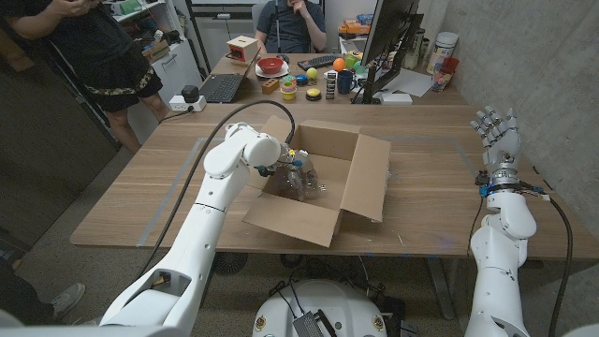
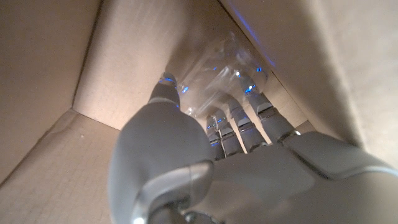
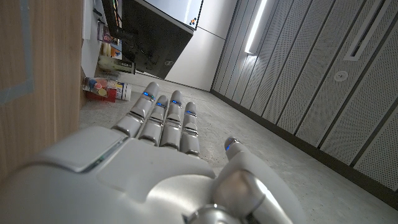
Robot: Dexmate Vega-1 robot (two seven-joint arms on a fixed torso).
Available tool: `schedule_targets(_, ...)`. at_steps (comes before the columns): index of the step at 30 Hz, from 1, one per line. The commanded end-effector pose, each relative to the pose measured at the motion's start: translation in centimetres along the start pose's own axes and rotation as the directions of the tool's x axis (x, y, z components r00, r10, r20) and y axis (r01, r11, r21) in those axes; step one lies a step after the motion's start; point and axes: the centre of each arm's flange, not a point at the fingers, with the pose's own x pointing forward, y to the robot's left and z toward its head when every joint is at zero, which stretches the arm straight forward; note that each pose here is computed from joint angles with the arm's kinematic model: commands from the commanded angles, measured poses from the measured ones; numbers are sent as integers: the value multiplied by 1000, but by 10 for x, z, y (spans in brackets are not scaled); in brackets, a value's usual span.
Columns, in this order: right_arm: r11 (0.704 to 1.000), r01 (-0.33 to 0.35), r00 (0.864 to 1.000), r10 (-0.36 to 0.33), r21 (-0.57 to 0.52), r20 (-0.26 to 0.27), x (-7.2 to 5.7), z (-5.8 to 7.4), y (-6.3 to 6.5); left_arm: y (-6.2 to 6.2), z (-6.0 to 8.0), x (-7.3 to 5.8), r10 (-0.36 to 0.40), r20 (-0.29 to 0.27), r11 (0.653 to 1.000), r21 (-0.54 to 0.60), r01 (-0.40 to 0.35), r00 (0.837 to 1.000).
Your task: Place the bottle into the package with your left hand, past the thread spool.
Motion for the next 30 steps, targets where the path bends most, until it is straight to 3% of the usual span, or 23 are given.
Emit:
schedule_targets(1,1000,2,1000,-2,2,0,0,-1,-1,-2,1,2,-18,-12,1000,5,18,1000)
schedule_targets(30,1000,-4,1000,4,1,1,-2,1,-2,22,5,-23,80,-16,997,16,-79,997)
